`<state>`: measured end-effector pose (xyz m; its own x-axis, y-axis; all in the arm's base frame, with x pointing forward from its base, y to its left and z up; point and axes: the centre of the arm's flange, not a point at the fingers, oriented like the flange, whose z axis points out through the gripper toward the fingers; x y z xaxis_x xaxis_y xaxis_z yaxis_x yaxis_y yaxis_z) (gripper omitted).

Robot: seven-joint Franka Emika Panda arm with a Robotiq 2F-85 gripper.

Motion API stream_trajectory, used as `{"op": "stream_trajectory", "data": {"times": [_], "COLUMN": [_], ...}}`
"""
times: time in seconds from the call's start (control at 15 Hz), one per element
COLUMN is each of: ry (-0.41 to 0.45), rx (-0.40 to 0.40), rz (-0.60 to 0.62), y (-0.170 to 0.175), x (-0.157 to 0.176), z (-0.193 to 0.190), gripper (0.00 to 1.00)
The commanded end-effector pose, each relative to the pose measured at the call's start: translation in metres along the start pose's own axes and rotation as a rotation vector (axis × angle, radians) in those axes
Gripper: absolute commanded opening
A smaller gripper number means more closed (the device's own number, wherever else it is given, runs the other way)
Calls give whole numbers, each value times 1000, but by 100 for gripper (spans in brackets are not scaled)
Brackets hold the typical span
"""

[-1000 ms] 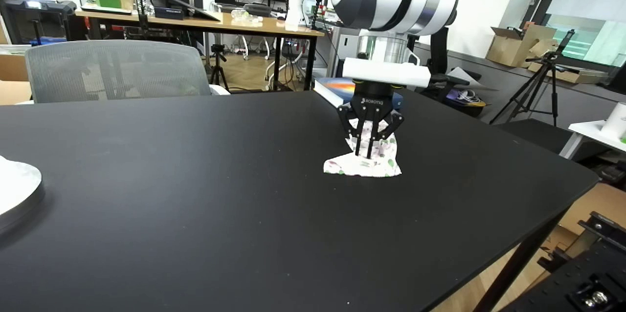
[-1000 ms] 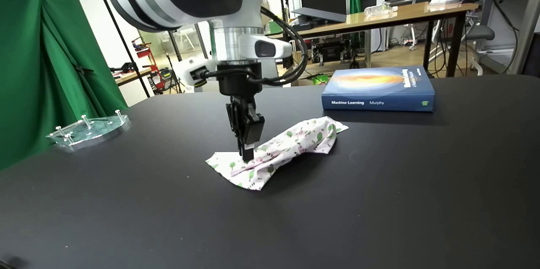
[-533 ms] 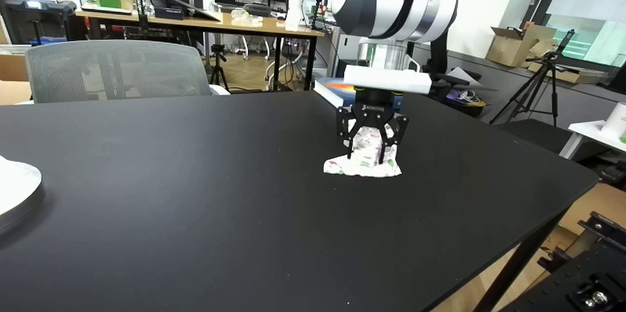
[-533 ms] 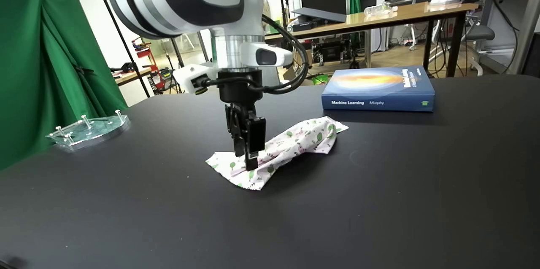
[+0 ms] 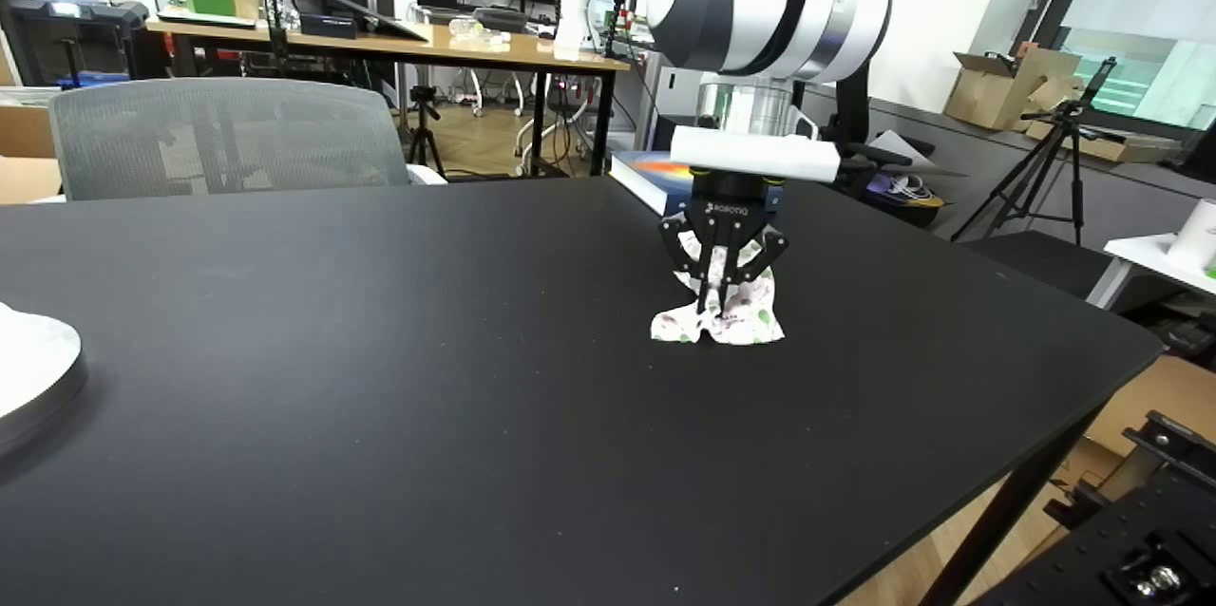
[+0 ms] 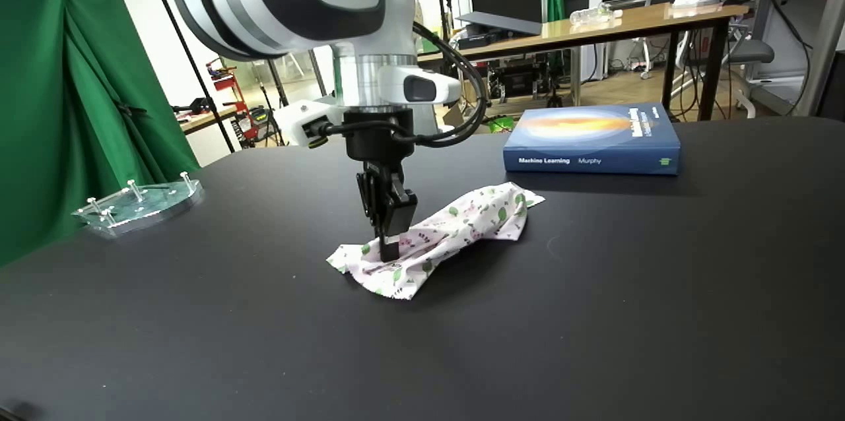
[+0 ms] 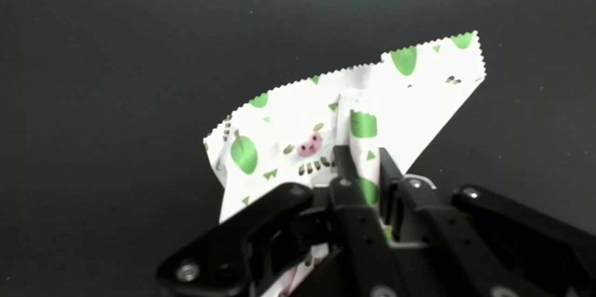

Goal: Unfold the cloth on the table

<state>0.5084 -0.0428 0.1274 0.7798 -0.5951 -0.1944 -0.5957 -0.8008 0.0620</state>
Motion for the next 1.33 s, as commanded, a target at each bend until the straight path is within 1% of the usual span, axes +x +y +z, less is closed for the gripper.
{"op": "stream_trajectory", "data": {"times": [0.0, 0.13, 0.27, 0.47, 0.6, 0.87, 1.07, 1.13, 1.27], "ry": [12, 13, 17, 29, 63, 161, 229, 231, 190], "rx": [-4, -10, -39, -164, -240, -338, -353, -357, -352], "rz": [-4, -4, -27, -192, -288, -464, -541, -564, -618], "y": [5, 5, 3, -6, -16, -39, -55, -61, -72], "x": [-3, -4, -5, -14, -27, -57, -65, -66, -69], "z": [-8, -10, -14, -33, -55, -109, -134, -135, -128], "gripper": [0, 1, 1, 1, 1, 1, 1, 1, 1]}}
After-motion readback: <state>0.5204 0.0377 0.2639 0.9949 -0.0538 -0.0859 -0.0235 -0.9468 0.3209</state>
